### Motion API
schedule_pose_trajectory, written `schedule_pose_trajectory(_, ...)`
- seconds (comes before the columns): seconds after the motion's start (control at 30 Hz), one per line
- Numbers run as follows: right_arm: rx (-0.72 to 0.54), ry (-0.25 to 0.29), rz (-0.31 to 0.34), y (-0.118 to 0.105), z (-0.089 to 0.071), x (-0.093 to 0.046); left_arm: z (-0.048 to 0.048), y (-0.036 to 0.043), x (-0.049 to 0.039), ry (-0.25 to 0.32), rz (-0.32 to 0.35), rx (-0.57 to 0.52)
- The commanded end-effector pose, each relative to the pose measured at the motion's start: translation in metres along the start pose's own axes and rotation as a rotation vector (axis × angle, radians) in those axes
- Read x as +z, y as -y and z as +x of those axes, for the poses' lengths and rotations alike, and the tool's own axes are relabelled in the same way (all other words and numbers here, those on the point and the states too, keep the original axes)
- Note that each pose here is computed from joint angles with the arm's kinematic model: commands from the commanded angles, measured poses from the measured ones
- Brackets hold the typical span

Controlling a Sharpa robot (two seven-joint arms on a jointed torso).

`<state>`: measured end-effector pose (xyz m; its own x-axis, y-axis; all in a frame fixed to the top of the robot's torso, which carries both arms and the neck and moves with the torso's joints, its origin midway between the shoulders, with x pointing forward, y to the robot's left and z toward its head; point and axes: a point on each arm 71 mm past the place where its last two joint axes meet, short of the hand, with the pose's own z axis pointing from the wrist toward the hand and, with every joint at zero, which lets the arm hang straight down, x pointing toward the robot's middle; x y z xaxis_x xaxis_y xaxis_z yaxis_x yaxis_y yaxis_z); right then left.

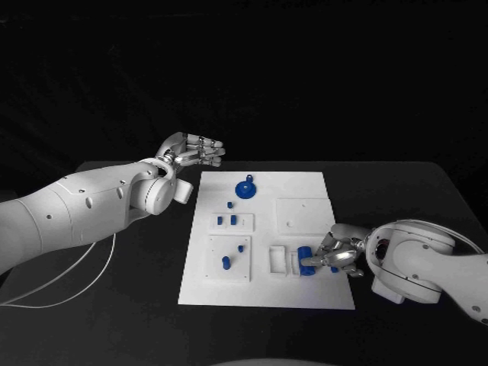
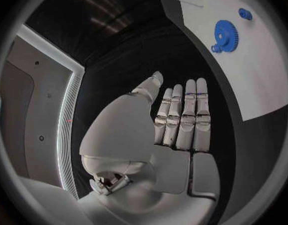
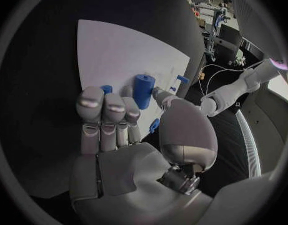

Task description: Assemble the parts on the task board

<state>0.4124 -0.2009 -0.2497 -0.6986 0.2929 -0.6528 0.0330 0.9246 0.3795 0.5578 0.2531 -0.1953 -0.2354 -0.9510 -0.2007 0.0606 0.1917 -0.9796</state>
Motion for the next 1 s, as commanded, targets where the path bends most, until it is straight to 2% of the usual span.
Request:
schedule_pose_trajectory(0.03, -0.024, 0.008, 0.022, 0.001, 0.001, 0.002, 0.0031, 0.0007, 0.0004, -0.017, 0.009, -0.011)
schedule_pose_trajectory(0.47, -0.044, 0.005, 0.024, -0.005, 0.011, 0.011, 0.0036, 0.0007, 0.0005, -0.018, 0.008, -0.013)
schedule_pose_trajectory(1.0, -0.012, 0.021, 0.031, -0.004, 0.011, 0.012, 0.0052, 0.0008, 0.0010, -0.023, 0.006, -0.015)
